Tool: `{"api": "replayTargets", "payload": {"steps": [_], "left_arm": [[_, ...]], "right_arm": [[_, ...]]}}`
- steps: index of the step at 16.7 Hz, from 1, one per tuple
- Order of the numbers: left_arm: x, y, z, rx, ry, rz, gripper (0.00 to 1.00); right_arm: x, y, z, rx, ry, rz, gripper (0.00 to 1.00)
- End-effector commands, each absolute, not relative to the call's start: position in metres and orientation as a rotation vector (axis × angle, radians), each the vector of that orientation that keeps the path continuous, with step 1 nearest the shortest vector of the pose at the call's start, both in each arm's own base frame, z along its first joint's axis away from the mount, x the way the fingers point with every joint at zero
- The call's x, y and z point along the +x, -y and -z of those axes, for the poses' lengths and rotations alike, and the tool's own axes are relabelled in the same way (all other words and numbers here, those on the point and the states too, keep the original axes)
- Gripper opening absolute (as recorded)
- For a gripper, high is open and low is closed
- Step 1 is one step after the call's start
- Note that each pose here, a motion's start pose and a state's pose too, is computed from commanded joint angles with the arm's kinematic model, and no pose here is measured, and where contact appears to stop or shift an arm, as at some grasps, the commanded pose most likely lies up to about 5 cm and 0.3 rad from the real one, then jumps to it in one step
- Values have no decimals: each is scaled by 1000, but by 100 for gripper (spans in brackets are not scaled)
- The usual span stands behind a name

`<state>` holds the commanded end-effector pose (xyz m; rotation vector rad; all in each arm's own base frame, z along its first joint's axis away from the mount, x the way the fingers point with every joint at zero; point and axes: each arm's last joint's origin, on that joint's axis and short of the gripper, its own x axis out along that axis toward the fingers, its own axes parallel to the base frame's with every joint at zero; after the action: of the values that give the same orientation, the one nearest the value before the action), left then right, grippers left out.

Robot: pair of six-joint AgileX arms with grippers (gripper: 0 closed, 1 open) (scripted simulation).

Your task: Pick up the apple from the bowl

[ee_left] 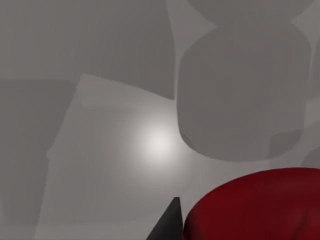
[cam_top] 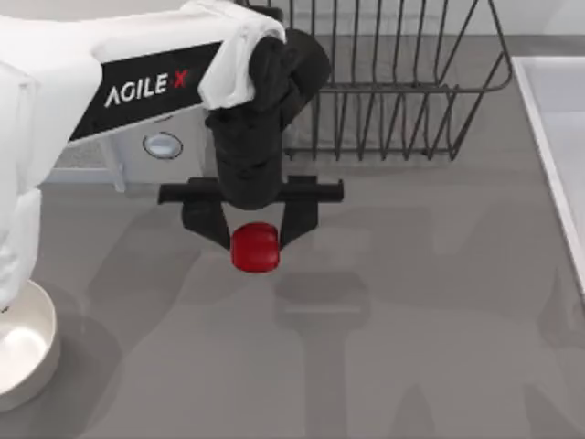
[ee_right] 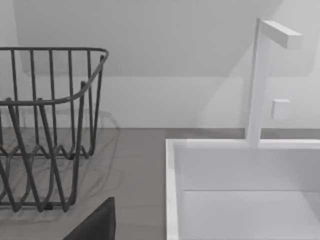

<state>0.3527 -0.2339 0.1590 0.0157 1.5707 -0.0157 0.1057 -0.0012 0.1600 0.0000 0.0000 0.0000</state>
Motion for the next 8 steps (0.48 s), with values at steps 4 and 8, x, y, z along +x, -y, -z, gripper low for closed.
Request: {"api": "replayTargets", "payload": {"steps": [4, 8], "left_arm": [[353, 234, -159, 16, -1571, 16, 83], [353, 234, -159, 16, -1571, 16, 100]], "right_arm": [[106, 1, -160, 0, 0, 0, 100], [106, 1, -160, 0, 0, 0, 100]]}}
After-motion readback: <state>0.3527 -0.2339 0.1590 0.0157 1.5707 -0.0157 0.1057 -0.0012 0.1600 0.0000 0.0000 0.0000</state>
